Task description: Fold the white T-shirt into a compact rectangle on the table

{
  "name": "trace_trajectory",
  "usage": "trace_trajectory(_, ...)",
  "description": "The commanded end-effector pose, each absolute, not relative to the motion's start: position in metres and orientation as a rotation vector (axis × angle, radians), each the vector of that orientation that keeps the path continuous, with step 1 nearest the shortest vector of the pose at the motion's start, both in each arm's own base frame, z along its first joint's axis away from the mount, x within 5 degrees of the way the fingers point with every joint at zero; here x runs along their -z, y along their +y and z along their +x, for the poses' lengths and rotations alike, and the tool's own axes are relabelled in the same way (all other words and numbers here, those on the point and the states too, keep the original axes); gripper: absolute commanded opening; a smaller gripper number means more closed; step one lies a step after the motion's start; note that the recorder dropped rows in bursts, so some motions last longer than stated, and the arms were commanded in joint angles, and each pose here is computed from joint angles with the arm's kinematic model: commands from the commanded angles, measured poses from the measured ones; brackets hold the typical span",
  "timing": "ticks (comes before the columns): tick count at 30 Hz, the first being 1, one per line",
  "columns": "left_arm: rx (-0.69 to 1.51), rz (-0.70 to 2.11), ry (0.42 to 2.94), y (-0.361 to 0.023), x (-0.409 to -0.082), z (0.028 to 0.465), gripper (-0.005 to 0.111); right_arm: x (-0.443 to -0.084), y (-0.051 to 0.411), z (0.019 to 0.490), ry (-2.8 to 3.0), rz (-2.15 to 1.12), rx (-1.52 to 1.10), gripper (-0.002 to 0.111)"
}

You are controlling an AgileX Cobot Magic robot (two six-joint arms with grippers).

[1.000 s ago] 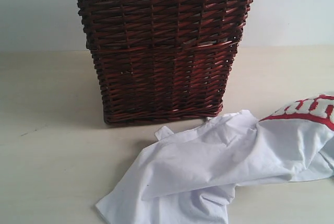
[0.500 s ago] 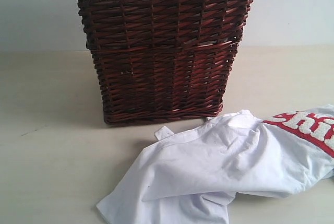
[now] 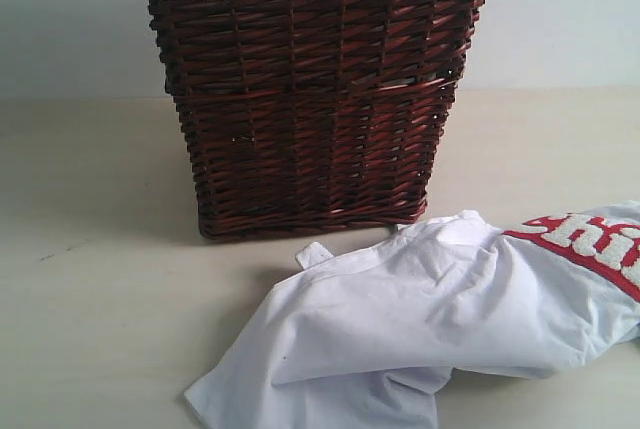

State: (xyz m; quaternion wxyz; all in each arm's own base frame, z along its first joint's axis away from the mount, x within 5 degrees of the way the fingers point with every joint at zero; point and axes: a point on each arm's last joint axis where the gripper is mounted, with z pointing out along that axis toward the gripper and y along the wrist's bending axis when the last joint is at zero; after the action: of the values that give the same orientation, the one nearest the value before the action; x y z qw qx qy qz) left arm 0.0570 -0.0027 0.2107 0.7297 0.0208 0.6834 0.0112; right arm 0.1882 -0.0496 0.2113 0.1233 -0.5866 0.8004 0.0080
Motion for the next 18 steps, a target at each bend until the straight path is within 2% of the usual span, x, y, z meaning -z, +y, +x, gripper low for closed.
trace_trajectory(1, -0.015, 0.039, 1.496, -0.003, -0.212, 0.056, 0.000, -0.194, -0.048, 0.203, 2.306, -1.630, -0.091, 0.045)
trace_trajectory(18, -0.015, 0.039, 1.496, -0.003, -0.212, 0.056, 0.000, -0.129, -0.066, 0.231, 2.416, -1.636, -0.097, 0.045)
